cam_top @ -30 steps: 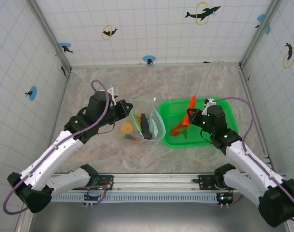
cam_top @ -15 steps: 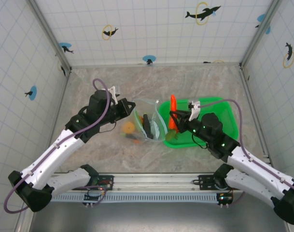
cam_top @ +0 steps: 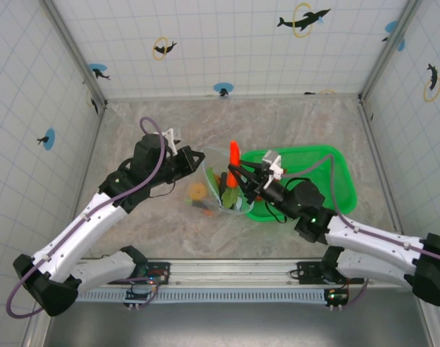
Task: Place the food in the zip-top bag and seal the zipper
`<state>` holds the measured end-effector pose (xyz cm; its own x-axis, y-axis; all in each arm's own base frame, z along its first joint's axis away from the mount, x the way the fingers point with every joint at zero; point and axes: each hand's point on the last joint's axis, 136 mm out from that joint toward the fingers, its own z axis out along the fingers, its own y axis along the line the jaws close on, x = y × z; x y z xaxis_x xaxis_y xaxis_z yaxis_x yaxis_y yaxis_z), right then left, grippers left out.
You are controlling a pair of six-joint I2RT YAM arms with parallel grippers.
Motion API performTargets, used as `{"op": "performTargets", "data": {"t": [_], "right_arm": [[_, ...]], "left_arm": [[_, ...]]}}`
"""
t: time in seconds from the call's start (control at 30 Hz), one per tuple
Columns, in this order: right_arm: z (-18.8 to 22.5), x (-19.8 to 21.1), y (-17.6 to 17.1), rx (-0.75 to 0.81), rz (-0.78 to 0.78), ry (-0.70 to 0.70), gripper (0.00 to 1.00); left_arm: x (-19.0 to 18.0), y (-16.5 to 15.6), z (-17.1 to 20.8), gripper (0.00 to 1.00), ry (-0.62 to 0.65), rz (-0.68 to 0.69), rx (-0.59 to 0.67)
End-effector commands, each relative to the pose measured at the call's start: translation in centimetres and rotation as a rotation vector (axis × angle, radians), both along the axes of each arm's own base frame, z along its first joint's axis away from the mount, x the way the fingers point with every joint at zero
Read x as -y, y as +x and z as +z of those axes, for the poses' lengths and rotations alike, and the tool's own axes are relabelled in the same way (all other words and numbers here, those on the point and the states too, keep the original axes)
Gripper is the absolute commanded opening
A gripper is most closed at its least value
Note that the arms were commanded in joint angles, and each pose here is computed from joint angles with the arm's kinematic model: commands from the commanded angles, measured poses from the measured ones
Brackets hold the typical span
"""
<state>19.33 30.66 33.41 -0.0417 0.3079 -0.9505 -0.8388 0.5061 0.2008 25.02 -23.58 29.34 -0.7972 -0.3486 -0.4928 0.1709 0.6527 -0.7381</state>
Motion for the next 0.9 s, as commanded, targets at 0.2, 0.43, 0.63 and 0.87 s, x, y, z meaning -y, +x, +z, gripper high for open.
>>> {"op": "performTargets", "data": {"t": [0.2,0.43,0.63,0.87], "right_arm": [[1.1,0.6,1.3,0.132,-0.058,0.129,0.00],[-3.3,-1.3,1.1,0.011,-0.002,0.115,0.00],[-7.5,-1.5,1.8,-0.077,-0.032,0.063,0.00],[-9.5,-1.5,2.6,-0.131,-0.053,0.010,0.47]], "left_arm": [[0.8,0.1,1.3,0.00,-0.066,-0.020,0.022],[1.2,0.3,1.6,0.00,-0.090,-0.022,0.026],[1.3,0.3,1.8,0.00,-0.109,-0.023,0.027],[1.3,0.2,2.0,0.00,-0.115,-0.025,0.036]]}}
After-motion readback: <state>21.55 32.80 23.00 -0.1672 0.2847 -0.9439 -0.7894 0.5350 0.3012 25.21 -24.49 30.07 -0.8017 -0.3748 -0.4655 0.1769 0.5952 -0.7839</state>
